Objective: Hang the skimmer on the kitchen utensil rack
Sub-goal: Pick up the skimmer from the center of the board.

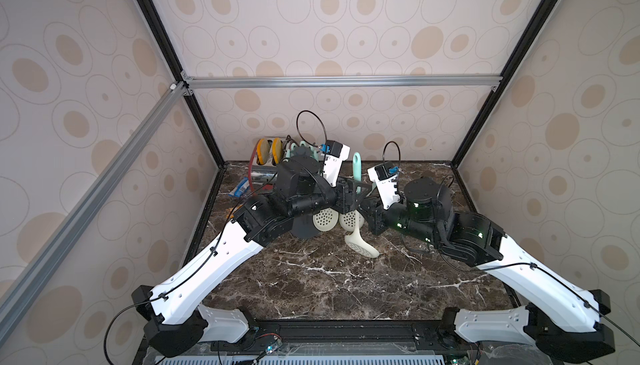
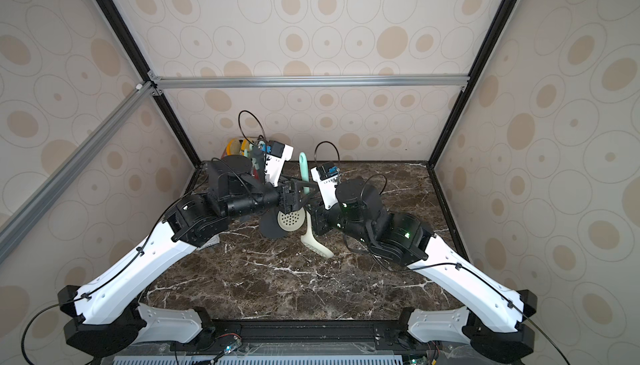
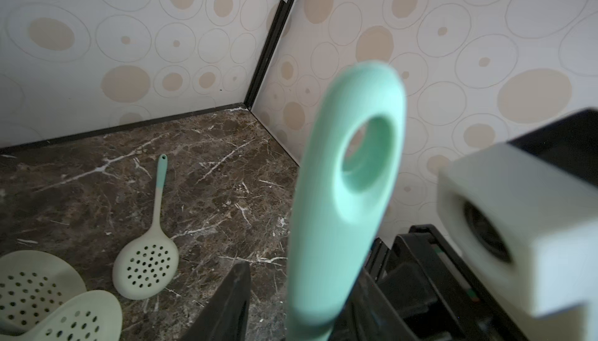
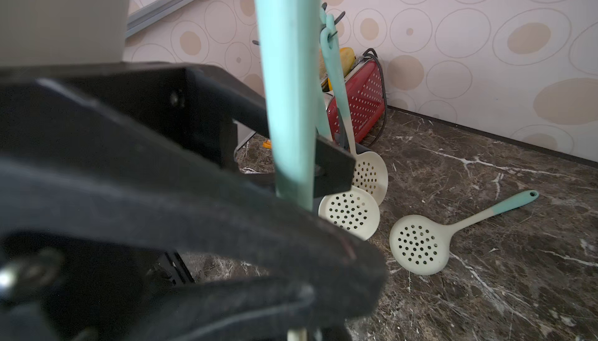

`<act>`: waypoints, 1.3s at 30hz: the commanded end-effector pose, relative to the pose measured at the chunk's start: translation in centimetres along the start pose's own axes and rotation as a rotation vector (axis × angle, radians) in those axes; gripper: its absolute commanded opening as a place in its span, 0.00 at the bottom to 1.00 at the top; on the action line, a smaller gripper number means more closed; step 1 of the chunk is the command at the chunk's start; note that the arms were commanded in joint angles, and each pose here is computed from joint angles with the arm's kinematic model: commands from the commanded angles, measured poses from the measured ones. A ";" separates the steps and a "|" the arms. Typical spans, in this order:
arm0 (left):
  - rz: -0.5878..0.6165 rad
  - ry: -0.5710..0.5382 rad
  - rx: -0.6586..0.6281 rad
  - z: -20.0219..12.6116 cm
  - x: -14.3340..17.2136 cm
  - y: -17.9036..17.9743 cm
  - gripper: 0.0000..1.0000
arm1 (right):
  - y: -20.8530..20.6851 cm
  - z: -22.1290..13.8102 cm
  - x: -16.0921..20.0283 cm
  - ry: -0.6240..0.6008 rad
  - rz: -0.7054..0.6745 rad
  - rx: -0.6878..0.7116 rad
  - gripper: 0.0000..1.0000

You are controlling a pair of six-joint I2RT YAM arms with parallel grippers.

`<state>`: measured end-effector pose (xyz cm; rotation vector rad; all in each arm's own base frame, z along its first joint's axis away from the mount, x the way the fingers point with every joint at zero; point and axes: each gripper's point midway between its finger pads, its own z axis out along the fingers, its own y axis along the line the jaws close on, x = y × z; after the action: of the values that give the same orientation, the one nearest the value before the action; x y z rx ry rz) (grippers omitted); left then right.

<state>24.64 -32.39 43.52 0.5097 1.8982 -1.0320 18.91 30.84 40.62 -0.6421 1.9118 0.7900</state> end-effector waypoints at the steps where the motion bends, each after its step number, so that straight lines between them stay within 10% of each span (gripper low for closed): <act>1: 0.017 -0.035 -0.006 -0.6 -1.0 -0.4 0.32 | 0.5 -1.2 -1.6 -0.065 0.016 -0.019 0.00; 6: 0.031 -0.026 -0.052 -1.7 -1.1 0.1 0.00 | -0.1 -1.5 -1.2 -0.078 0.012 -0.006 0.00; 11: 0.039 -0.023 0.041 -4.2 -2.1 -0.4 0.00 | -0.5 -3.6 -1.7 -0.135 -0.069 -0.072 0.69; 15: 0.030 -0.036 0.214 -6.5 -4.0 -2.1 0.00 | 1.6 -5.2 -2.8 -0.157 -0.024 -0.404 0.82; 21: 0.074 -0.088 0.478 -10.1 -6.5 -7.7 0.00 | 6.8 -7.1 -6.0 -0.209 -0.001 -0.826 0.82; 31: 0.090 -0.157 0.586 -12.6 -8.4 -10.4 0.00 | 9.9 -6.8 -6.5 -0.205 0.000 -0.974 0.75; 39: 0.101 -0.164 0.564 -12.8 -8.2 -10.1 0.00 | 10.8 -6.3 -6.5 -0.236 -0.008 -0.974 0.14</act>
<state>16.97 -28.08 56.50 0.7783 1.4905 -1.4992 10.49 34.49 50.39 -1.0849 1.2804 1.7559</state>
